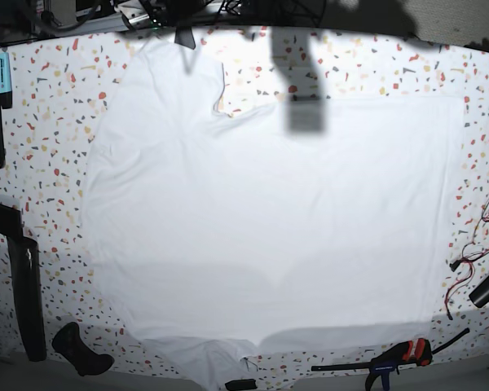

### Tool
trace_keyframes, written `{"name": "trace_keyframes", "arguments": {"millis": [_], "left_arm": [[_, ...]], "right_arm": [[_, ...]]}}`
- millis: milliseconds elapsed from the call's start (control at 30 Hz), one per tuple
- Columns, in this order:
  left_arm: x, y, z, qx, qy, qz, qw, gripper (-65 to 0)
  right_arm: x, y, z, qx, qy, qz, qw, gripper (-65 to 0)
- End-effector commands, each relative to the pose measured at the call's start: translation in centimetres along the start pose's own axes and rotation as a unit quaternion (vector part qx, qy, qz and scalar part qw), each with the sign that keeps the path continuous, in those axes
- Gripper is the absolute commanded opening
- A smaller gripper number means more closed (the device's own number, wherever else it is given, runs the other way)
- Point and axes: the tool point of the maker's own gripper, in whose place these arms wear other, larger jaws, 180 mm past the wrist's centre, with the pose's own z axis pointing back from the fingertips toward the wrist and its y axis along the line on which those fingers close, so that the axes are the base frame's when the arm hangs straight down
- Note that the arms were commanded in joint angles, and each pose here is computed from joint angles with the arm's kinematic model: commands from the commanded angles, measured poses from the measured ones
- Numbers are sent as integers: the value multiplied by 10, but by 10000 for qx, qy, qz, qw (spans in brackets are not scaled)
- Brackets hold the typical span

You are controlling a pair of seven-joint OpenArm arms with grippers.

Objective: Fold the T-shirt properly

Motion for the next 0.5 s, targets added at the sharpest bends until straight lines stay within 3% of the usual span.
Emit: {"name": "trace_keyframes", "arguments": {"millis": [0,300,467], "left_arm": [[-8,2,8,7,52,17,10000,-268],[-10,2,9,8,87,21,10000,-268],[-17,2,8,10,332,14,9994,-268]], "right_arm": [[30,-65,27,-447,-494,-275,9974,-425],[14,-56,25,-456,-1052,-367,9927,-425],[9,-51,21,-428,-893,-380,9944,-425]]}}
